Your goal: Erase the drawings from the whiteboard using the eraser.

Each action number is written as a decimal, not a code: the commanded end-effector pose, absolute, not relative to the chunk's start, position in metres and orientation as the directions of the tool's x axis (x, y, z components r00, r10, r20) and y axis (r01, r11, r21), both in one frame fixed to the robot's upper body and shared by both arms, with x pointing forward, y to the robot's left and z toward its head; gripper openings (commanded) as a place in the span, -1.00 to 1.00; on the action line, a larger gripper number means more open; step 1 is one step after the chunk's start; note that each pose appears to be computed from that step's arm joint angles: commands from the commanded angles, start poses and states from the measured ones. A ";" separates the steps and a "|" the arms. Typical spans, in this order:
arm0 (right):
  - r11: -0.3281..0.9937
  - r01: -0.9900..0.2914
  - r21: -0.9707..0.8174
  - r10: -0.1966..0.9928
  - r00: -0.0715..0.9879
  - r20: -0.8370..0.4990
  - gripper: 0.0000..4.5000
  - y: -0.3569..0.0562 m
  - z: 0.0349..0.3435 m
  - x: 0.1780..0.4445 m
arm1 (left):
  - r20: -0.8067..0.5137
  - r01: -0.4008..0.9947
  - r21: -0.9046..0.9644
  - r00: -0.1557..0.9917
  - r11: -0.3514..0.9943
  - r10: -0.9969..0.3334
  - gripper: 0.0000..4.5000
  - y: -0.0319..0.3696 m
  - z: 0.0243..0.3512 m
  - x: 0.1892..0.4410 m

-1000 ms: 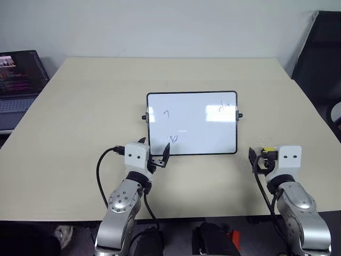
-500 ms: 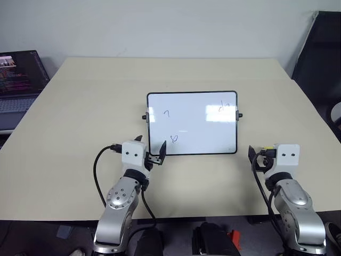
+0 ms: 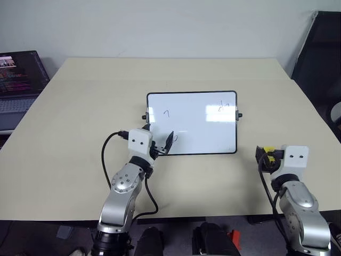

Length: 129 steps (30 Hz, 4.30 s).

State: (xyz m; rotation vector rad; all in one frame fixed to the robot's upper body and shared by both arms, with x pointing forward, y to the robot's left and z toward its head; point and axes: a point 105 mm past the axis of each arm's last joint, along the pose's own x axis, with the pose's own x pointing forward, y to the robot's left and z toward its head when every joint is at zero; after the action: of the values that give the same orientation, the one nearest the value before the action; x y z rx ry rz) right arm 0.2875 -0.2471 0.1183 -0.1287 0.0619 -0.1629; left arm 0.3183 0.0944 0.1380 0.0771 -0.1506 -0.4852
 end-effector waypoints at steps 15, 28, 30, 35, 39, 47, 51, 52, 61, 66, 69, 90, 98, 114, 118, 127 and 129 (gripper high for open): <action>0.996 0.070 0.061 -0.052 0.963 -0.263 0.99 -0.254 0.104 0.300 | -0.043 0.928 0.223 0.317 0.300 -0.948 1.00 0.022 0.139 0.280; 0.995 0.089 0.052 -0.069 0.949 -0.307 0.99 -0.259 0.096 0.297 | -0.058 0.914 0.251 0.341 0.317 -0.938 1.00 0.023 0.133 0.284; 0.995 0.094 0.043 -0.076 0.948 -0.309 0.99 -0.262 0.096 0.297 | -0.057 0.915 0.250 0.341 0.318 -0.938 1.00 0.023 0.133 0.283; 0.994 0.103 0.047 -0.084 0.949 -0.305 0.99 -0.264 0.096 0.297 | -0.058 0.916 0.248 0.339 0.316 -0.939 1.00 0.022 0.133 0.282; 0.991 0.115 0.069 -0.088 0.945 -0.313 0.55 -0.263 0.093 0.296 | -0.061 0.911 0.256 0.348 0.323 -0.935 1.00 0.025 0.133 0.285; 0.989 0.119 0.083 -0.089 0.950 -0.301 -0.54 -0.265 0.097 0.298 | -0.064 0.902 0.272 0.366 0.336 -0.929 1.00 0.028 0.134 0.291; 0.991 0.114 0.076 -0.087 0.952 -0.294 -0.54 -0.266 0.099 0.299 | -0.060 0.902 0.267 0.367 0.339 -0.928 1.00 0.026 0.134 0.290; 0.992 0.114 0.053 -0.094 0.951 -0.294 -0.54 -0.267 0.099 0.300 | -0.060 0.902 0.266 0.368 0.340 -0.928 1.00 0.026 0.133 0.290; 0.997 0.039 -0.065 -0.045 0.995 -0.094 -0.54 -0.241 0.136 0.316 | -0.091 0.825 0.352 0.500 0.442 -0.861 1.00 0.032 0.125 0.311; 0.996 0.006 -0.087 -0.006 1.000 0.010 -0.54 -0.221 0.155 0.330 | -0.088 0.782 0.397 0.554 0.481 -0.828 1.00 0.033 0.123 0.329; 0.995 -0.009 -0.097 0.014 0.998 0.058 -0.54 -0.208 0.165 0.342 | -0.073 0.773 0.411 0.556 0.483 -0.828 1.00 0.026 0.127 0.338; 0.990 -0.136 -0.049 0.143 0.965 0.218 -0.54 -0.154 0.204 0.376 | -0.046 0.760 0.454 0.542 0.465 -0.839 1.00 0.022 0.135 0.353; 0.990 -0.125 -0.063 0.137 0.958 0.252 -0.54 -0.152 0.211 0.377 | -0.046 0.759 0.456 0.541 0.464 -0.840 1.00 0.022 0.135 0.352; 0.967 -0.233 -0.102 0.244 0.964 0.108 -0.54 -0.116 0.182 0.388 | -0.042 0.746 0.467 0.554 0.474 -0.831 1.00 0.027 0.137 0.350; 0.964 -0.239 -0.116 0.248 0.966 0.071 -0.54 -0.116 0.176 0.388 | -0.039 0.744 0.468 0.556 0.477 -0.830 1.00 0.027 0.137 0.350; 0.936 -0.314 -0.157 0.294 0.946 -0.138 -0.54 -0.124 0.132 0.365 | -0.034 0.741 0.466 0.561 0.483 -0.827 1.00 0.028 0.137 0.348; 0.931 -0.328 -0.159 0.302 0.938 -0.168 -0.54 -0.125 0.125 0.359 | -0.033 0.741 0.466 0.562 0.484 -0.827 1.00 0.028 0.137 0.348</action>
State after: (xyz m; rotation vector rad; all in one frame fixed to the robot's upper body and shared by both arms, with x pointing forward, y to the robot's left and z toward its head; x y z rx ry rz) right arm 0.3629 -0.1218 0.1507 -0.1769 0.0265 0.3139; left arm 0.3491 0.0289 0.1201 0.4589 -0.1366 -0.9784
